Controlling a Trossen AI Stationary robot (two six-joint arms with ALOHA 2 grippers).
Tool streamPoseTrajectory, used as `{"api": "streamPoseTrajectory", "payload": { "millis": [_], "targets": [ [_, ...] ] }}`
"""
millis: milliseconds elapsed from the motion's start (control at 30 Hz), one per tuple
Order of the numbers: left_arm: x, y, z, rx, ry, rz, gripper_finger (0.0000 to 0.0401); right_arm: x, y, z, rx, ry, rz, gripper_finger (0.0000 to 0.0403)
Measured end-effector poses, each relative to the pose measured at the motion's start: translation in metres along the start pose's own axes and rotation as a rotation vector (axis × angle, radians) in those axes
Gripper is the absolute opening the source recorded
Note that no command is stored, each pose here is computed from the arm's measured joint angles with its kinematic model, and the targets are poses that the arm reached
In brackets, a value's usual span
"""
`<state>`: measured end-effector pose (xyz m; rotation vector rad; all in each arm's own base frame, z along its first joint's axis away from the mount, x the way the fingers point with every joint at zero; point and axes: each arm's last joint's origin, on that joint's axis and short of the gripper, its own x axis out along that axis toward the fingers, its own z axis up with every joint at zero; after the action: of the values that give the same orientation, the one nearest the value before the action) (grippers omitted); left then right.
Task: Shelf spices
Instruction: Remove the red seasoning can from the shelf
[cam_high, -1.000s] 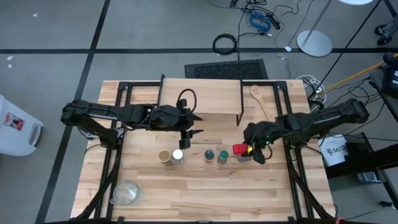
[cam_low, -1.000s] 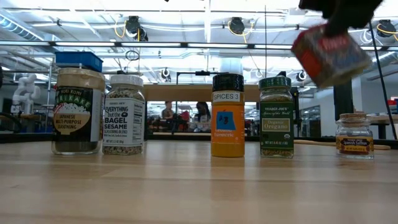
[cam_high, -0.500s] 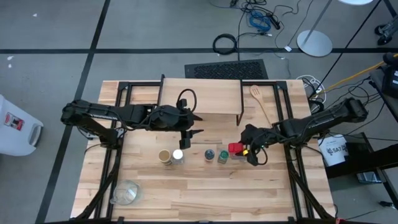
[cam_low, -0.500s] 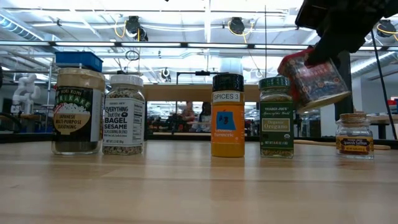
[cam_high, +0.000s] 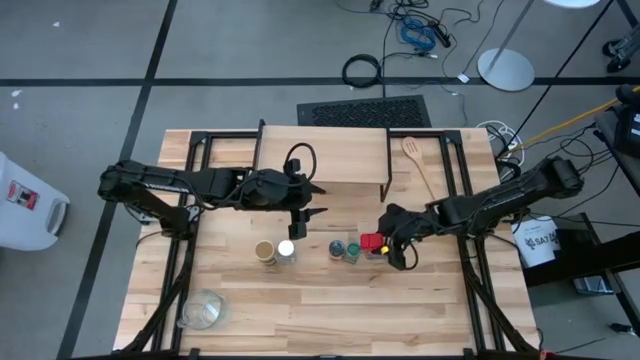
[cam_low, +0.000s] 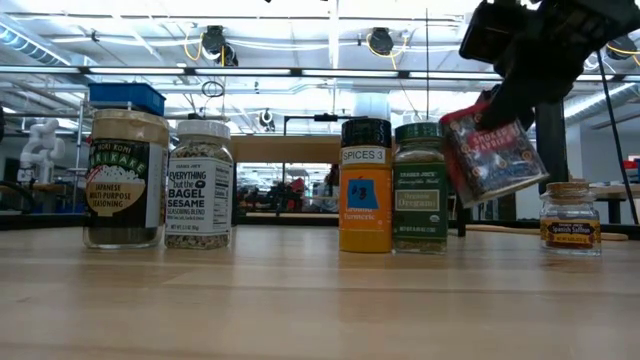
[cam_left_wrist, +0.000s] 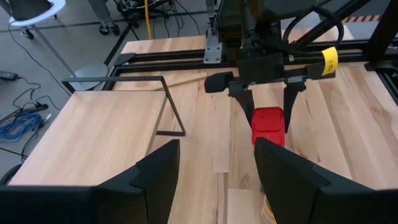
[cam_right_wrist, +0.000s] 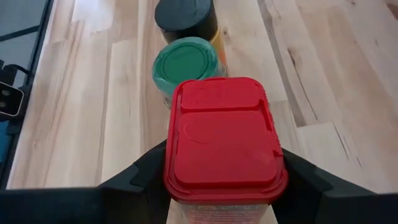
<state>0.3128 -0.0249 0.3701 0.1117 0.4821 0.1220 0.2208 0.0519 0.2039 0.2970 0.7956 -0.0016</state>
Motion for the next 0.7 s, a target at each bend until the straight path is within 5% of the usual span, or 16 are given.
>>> {"api": "streamPoseTrajectory", "payload": {
  "millis": [700],
  "targets": [
    [0.000,0.000,0.000,0.001,0.000,0.000,0.0215,0.029,-0.002,-0.007,-0.065,0.067,-0.050,0.0199]
  ]
}}
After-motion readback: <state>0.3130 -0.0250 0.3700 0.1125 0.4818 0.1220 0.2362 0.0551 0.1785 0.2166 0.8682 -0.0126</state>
